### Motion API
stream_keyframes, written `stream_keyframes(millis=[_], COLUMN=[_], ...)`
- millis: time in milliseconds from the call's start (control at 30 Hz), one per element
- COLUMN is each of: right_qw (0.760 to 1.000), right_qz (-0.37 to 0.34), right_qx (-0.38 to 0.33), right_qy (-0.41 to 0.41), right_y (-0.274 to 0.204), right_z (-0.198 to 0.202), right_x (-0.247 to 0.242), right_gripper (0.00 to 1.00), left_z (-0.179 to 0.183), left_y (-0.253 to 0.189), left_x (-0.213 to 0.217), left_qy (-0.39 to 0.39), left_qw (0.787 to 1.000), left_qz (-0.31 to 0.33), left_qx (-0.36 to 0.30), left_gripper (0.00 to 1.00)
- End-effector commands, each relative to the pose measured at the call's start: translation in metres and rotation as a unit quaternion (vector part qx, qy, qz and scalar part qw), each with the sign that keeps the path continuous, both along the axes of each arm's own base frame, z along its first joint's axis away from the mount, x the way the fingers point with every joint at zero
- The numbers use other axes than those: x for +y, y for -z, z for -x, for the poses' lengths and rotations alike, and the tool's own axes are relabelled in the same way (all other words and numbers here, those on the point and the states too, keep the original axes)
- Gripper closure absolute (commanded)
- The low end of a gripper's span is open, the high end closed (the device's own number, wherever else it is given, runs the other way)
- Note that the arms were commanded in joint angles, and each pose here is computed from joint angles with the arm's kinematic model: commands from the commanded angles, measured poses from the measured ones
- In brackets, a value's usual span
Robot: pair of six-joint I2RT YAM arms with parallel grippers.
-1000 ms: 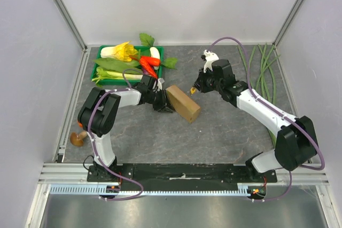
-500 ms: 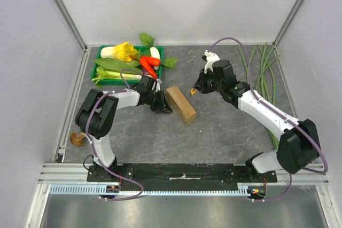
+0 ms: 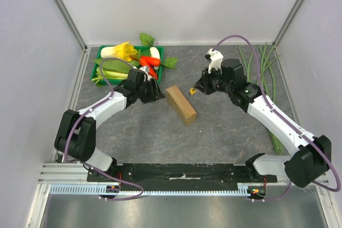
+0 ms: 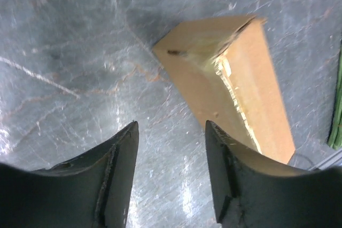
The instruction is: Unpack the express box
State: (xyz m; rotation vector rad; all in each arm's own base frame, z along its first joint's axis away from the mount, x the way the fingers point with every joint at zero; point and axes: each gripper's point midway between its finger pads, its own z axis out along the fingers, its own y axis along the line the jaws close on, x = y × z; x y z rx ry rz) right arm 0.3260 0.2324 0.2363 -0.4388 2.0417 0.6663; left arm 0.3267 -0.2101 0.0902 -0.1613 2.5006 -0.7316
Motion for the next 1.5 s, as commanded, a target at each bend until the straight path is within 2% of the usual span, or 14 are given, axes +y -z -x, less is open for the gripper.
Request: stream_keyframes(millis=[0, 100, 267, 500, 767, 1033, 1233, 1400, 1467], right_qw=[0.994, 0.986, 0.979, 0.982, 0.986, 0.988, 0.99, 0.991, 0.991], right_qz=[-0.034, -0.054, -0.031, 0.022, 0.05, 0.081, 0.101, 0.114, 0.115], right_qx=[0.01, 0.018, 0.044, 0.067, 0.075, 0.09, 0.089, 0.075, 0.071], right_qy=[-0.105, -0.159, -0.198, -0.176, -0.137, -0.092, -0.049, -0.004, 0.002], right_y=[-0.009, -0.008, 0.017, 0.054, 0.072, 0.089, 0.092, 0.088, 0.086], right_z=[0.043, 0.067, 0.086, 0.088, 0.077, 0.072, 0.062, 0.046, 0.041], right_x=[0.017, 0.027, 0.035, 0.039, 0.031, 0.015, 0.001, -0.012, -0.014], right_gripper=[1.0, 1.0, 1.0, 1.0, 1.0, 1.0, 1.0, 1.0, 1.0], left_z=[-0.045, -0.061, -0.082, -0.101, -0.075, -0.051, -0.039, -0.018, -0.005], left_y=[-0.057, -0.076, -0.065, -0.04, -0.024, -0.012, -0.01, -0.014, -0.006], left_x=[0.001, -0.011, -0.038, -0.054, -0.069, -0.062, -0.054, -0.04, -0.032], left_qy=[0.006, 0.039, 0.116, 0.14, 0.189, 0.17, 0.161, 0.15, 0.144], left_qw=[0.993, 0.989, 0.983, 0.982, 0.973, 0.976, 0.978, 0.981, 0.984], left_qz=[0.009, 0.046, 0.059, 0.071, 0.115, 0.129, 0.124, 0.108, 0.094], left_qx=[-0.12, -0.138, -0.128, -0.105, -0.069, -0.049, -0.051, -0.058, -0.042], left_gripper=[0.36, 0.34, 0.34, 0.36, 0.41, 0.45, 0.5, 0.51, 0.51])
